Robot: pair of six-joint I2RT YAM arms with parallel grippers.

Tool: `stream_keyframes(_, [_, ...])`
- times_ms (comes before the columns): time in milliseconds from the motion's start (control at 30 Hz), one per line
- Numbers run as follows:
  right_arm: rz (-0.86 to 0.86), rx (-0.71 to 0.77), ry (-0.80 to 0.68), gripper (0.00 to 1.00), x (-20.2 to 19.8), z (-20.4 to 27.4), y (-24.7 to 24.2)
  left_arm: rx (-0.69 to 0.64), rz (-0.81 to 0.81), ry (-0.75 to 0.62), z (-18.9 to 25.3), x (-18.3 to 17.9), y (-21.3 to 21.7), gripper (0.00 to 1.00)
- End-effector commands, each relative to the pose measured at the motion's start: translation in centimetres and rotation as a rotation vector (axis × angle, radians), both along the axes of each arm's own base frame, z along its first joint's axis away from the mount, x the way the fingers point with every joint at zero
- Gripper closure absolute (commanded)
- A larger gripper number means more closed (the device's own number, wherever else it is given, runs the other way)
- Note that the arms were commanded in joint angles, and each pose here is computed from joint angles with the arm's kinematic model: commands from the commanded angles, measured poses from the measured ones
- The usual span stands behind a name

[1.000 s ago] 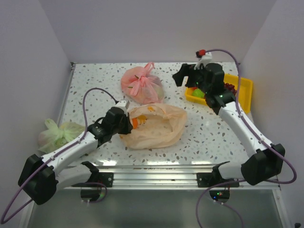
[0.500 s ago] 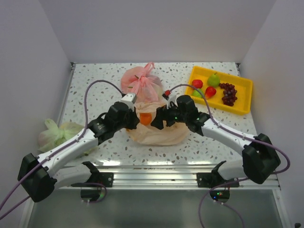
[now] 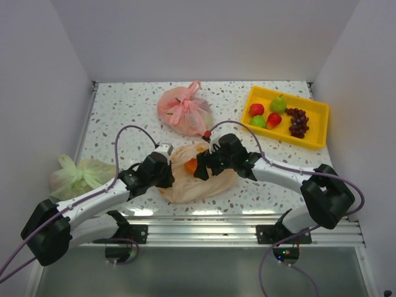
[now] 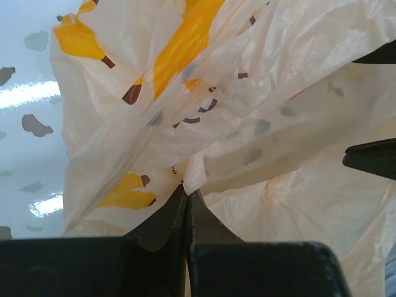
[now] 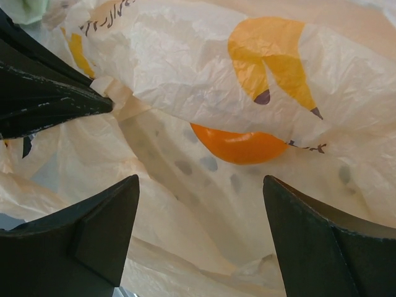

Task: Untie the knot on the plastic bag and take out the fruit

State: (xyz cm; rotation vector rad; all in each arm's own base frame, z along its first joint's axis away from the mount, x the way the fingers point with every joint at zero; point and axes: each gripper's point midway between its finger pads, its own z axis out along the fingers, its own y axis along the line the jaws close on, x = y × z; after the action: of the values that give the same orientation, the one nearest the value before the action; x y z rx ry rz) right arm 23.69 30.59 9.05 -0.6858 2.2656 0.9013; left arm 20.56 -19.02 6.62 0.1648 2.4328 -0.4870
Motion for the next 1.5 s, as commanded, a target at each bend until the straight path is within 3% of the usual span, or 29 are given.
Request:
stream_keyframes(0, [-0.023,-0.031,-0.071,0.16,0.8,0.0,0.4,-0.047,0.031,-0.023,-0.1,0.4,-0.6,0.97])
stream_keyframes(200, [-0.114,-0.092,-0.183,0.01,3.0,0.6,-0.4,-0.047,0.024,-0.03,0.1,0.5,-0.9,0.97])
stream_keyframes(600, [0.05,-0.172,-0.28,0.01,5.0,0.7,2.9,-0.009,-0.006,-0.072,2.0,1.9,-1.5,0.96])
stream_keyframes(933, [0.14,-0.279,-0.274,0.01,5.8,-3.1,4.7,0.011,-0.014,-0.067,1.9,2.1,-1.4,0.97])
stream_keyframes(1033, [0.152,-0.289,-0.266,0.1,5.8,-4.0,4.8,0.018,-0.014,-0.066,1.8,2.1,-1.4,0.96])
stream_keyframes(1167, [0.182,-0.272,-0.245,0.37,5.1,-3.3,5.2,0.04,0.006,-0.073,1.5,2.3,-0.9,0.97])
stream_keyframes(1200, [0.187,-0.254,-0.253,0.57,5.0,-2.4,5.3,0.046,0.012,-0.078,1.5,2.4,-0.8,0.97])
stream_keyframes(1267, [0.2,-0.236,-0.242,0.71,4.4,-1.4,5.3,0.064,0.035,-0.097,1.6,2.8,-0.3,0.97])
stream_keyframes(1333, [0.206,-0.196,-0.251,0.79,3.7,0.9,5.2,0.078,0.049,-0.113,1.8,3.1,0.1,0.97])
stream_keyframes(1467, [0.275,-0.123,-0.244,0.8,1.6,5.2,5.2,0.111,0.115,-0.158,2.8,4.0,1.2,0.99])
